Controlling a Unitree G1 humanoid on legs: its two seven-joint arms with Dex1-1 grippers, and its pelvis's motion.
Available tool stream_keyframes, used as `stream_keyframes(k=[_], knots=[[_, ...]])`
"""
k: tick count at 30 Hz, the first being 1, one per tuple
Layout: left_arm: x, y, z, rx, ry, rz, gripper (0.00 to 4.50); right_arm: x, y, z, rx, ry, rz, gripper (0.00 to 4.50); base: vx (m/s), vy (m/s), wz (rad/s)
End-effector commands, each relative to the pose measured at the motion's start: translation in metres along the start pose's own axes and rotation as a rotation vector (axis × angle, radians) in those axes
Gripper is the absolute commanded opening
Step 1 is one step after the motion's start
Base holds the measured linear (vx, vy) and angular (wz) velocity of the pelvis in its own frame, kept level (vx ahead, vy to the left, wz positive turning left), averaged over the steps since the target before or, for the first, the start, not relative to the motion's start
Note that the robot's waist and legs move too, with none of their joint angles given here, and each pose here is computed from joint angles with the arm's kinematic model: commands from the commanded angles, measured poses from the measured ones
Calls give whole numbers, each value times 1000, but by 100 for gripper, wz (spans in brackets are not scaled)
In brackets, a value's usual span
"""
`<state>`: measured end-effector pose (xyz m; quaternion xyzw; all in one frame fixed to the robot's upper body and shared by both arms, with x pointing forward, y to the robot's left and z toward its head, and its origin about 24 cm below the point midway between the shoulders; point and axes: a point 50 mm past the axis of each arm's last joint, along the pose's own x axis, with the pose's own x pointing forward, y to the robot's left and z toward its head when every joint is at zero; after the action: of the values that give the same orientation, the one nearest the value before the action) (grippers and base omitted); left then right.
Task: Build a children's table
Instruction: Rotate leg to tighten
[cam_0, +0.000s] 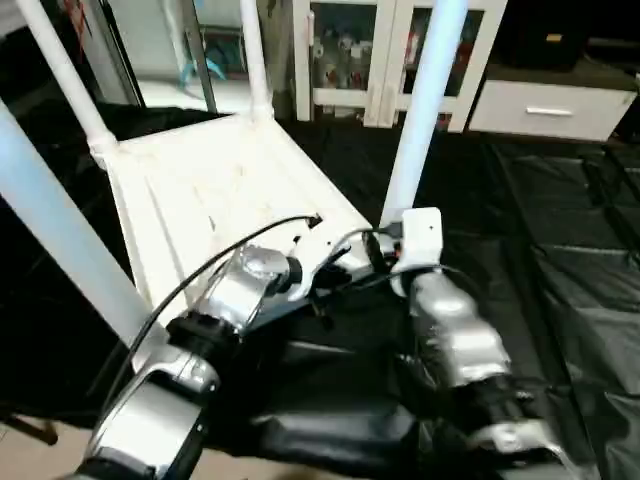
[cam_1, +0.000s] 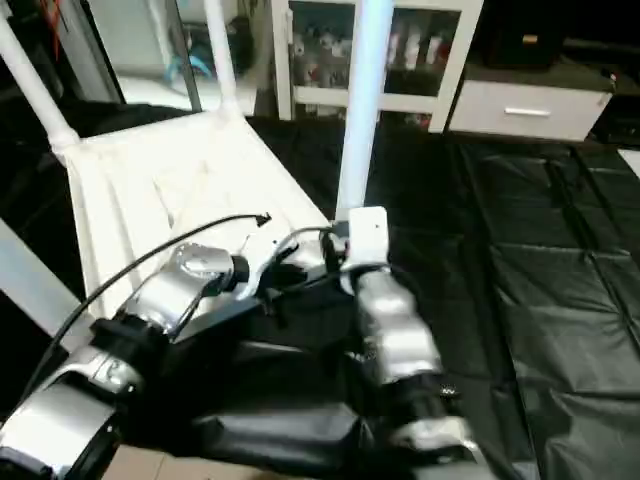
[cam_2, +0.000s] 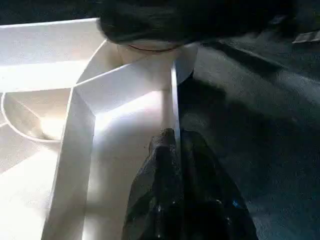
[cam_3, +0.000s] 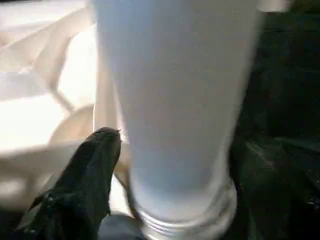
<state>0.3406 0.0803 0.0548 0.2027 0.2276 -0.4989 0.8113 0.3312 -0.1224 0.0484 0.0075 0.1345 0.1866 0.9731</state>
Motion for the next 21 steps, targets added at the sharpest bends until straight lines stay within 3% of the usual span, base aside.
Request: stream_keyframes(k=[1,6,13,21], knots=[[1,-9,-23,-9,99,-72,0,-4,4,1,12,20,145,377,0,0,0],[-9,-22,-32,26,130,-237,0,-29,-10,-9,-139,106,461,377,0,0,0],[-18,-34,-38,58,147,-375,0,-40,-21,-8,-191,125,606,377,0,0,0],[-21,-39,-38,57,152,-412,0,-43,-21,-8,-231,150,729,377,0,0,0]])
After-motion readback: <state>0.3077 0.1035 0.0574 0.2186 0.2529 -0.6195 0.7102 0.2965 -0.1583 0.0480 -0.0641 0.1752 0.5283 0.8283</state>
